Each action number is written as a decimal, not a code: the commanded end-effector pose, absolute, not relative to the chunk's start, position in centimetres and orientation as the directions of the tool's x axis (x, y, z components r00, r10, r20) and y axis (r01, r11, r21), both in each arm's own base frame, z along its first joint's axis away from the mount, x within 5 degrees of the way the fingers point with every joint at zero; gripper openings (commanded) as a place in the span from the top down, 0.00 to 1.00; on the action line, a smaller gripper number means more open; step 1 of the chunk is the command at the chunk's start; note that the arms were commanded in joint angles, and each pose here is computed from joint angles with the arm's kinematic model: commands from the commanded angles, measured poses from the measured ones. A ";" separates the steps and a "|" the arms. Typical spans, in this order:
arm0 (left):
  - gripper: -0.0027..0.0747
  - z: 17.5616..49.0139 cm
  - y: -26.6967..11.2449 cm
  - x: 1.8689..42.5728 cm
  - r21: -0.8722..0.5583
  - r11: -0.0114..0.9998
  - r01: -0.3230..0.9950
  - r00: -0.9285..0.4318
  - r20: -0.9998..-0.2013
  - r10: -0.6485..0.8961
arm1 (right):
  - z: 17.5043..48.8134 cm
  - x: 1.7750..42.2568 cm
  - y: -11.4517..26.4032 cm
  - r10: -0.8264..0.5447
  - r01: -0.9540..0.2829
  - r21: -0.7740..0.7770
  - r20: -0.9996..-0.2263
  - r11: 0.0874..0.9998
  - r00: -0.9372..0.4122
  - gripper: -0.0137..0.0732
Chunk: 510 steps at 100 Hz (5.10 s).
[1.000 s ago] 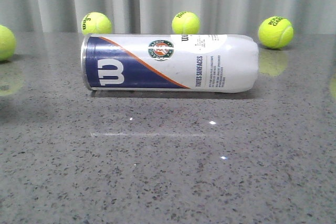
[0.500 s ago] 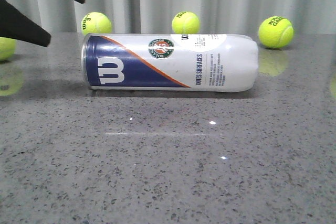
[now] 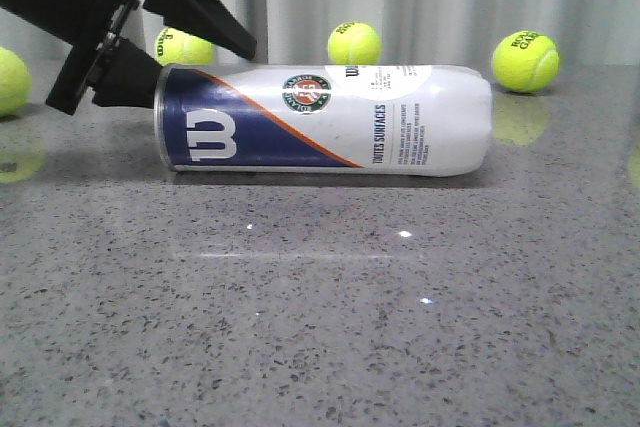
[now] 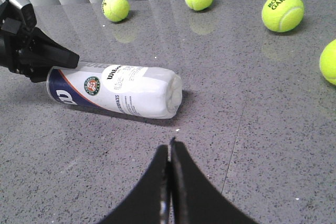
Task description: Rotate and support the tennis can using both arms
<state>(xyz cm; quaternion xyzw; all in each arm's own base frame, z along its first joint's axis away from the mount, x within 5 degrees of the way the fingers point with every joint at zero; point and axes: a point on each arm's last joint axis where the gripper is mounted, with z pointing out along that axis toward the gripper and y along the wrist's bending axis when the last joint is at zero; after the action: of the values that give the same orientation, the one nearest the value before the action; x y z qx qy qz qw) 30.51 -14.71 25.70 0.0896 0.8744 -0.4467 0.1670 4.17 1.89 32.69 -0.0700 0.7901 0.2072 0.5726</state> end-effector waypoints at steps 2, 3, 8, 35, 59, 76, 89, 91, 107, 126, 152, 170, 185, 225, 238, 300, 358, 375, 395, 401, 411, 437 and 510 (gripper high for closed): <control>0.76 28.3 -15.2 30.2 -0.776 0.519 0.358 -0.904 -0.427 -0.016 | 34.1 4.3 1.9 0.158 -0.361 0.243 -0.956 0.900 -0.249 0.92; 0.78 28.3 -15.2 30.2 -0.776 0.519 0.358 -0.904 -0.427 -0.016 | 34.1 4.3 1.9 0.158 -0.361 0.243 -0.956 0.900 -0.249 0.92; 0.91 28.3 -15.2 30.2 -0.776 0.519 0.358 -0.904 -0.427 -0.016 | 34.1 4.3 1.9 0.158 -0.361 0.243 -0.956 0.900 -0.249 0.92; 0.99 28.4 -15.3 30.1 -0.777 0.498 0.385 -0.895 -0.445 -0.002 | 34.1 4.3 1.9 0.158 -0.361 0.243 -0.956 0.900 -0.249 0.92; 0.99 30.9 -15.4 29.4 -0.779 0.416 0.469 -0.846 -0.532 -0.042 | 34.1 4.3 1.9 0.158 -0.361 0.243 -0.956 0.900 -0.249 0.92; 0.99 33.9 -14.7 27.8 -0.700 0.453 0.552 -0.768 -0.639 -0.051 | 34.1 4.3 1.9 0.158 -0.361 0.243 -0.956 0.900 -0.249 0.92; 0.99 36.8 -14.2 26.5 -0.612 0.474 0.633 -0.688 -0.726 -0.018 | 34.1 4.3 1.9 0.158 -0.361 0.243 -0.956 0.900 -0.249 0.92; 0.99 37.2 -14.1 26.3 -0.600 0.478 0.641 -0.678 -0.735 -0.013 | 34.1 4.3 1.9 0.158 -0.361 0.243 -0.956 0.900 -0.249 0.92; 0.99 40.2 -13.3 25.4 -0.517 0.557 0.650 -0.636 -0.771 0.026 | 34.1 4.3 1.9 0.158 -0.361 0.243 -0.956 0.900 -0.249 0.92; 0.99 42.7 -12.4 25.0 -0.411 0.671 0.617 -0.633 -0.766 0.114 | 34.1 4.3 1.9 0.158 -0.361 0.243 -0.956 0.900 -0.249 0.92; 0.99 44.4 -13.4 23.3 -0.269 0.754 0.599 -0.646 -0.719 0.256 | 34.1 4.3 1.9 0.158 -0.361 0.243 -0.956 0.900 -0.249 0.92; 0.99 44.1 -14.4 22.0 -0.181 0.782 0.597 -0.664 -0.658 0.354 | 34.1 4.3 1.9 0.158 -0.361 0.243 -0.956 0.900 -0.249 0.92; 0.99 43.4 -14.7 22.2 -0.174 0.780 0.601 -0.682 -0.620 0.387 | 34.1 4.3 1.9 0.158 -0.361 0.243 -0.956 0.900 -0.249 0.92; 0.97 43.0 -15.2 23.0 -0.185 0.778 0.600 -0.694 -0.605 0.391 | 34.1 4.3 1.9 0.158 -0.361 0.243 -0.956 0.900 -0.249 0.92; 0.88 43.7 -15.2 23.0 -0.181 0.776 0.604 -0.681 -0.624 0.384 | 34.1 4.3 1.9 0.158 -0.361 0.243 -0.956 0.900 -0.249 0.92; 0.38 45.2 -16.0 23.6 -0.214 0.748 0.628 -0.597 -0.749 0.287 | 34.1 4.3 1.9 0.158 -0.361 0.243 -0.956 0.900 -0.249 0.92; 0.96 47.2 -12.3 18.7 -0.137 0.779 0.612 -0.251 -0.968 0.028 | 34.1 4.3 1.9 0.158 -0.361 0.243 -0.956 0.900 -0.249 0.92; 0.99 44.9 -10.4 16.0 -0.136 0.800 0.584 -0.185 -0.982 -0.031 | 34.1 4.3 1.9 0.158 -0.361 0.243 -0.956 0.900 -0.249 0.92; 0.99 41.2 -8.9 13.9 -0.127 0.819 0.560 -0.171 -0.985 -0.035 | 34.1 4.3 1.9 0.158 -0.361 0.243 -0.956 0.900 -0.249 0.92; 0.99 40.2 -8.5 13.4 -0.126 0.823 0.553 -0.163 -0.986 -0.041 | 34.1 4.3 1.9 0.158 -0.361 0.243 -0.956 0.900 -0.249 0.92; 0.99 38.0 -7.9 12.7 -0.105 0.836 0.538 -0.153 -0.988 -0.026 | 34.1 4.3 1.9 0.158 -0.361 0.243 -0.956 0.900 -0.249 0.92; 0.99 33.5 -6.6 11.0 -0.100 0.850 0.517 -0.154 -0.988 -0.023 | 34.1 4.3 1.9 0.158 -0.361 0.243 -0.956 0.900 -0.249 0.92; 0.99 29.1 -5.3 10.1 -0.006 0.886 0.463 -0.032 -0.999 0.011 | 34.1 4.3 1.9 0.158 -0.361 0.243 -0.956 0.900 -0.249 0.92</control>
<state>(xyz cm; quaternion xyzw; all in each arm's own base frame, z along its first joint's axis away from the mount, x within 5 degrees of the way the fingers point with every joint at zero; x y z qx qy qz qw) 9.93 -5.59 27.61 0.1814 0.7409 -0.1758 0.6223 4.17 1.89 32.69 -0.0700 0.7901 0.2072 0.5726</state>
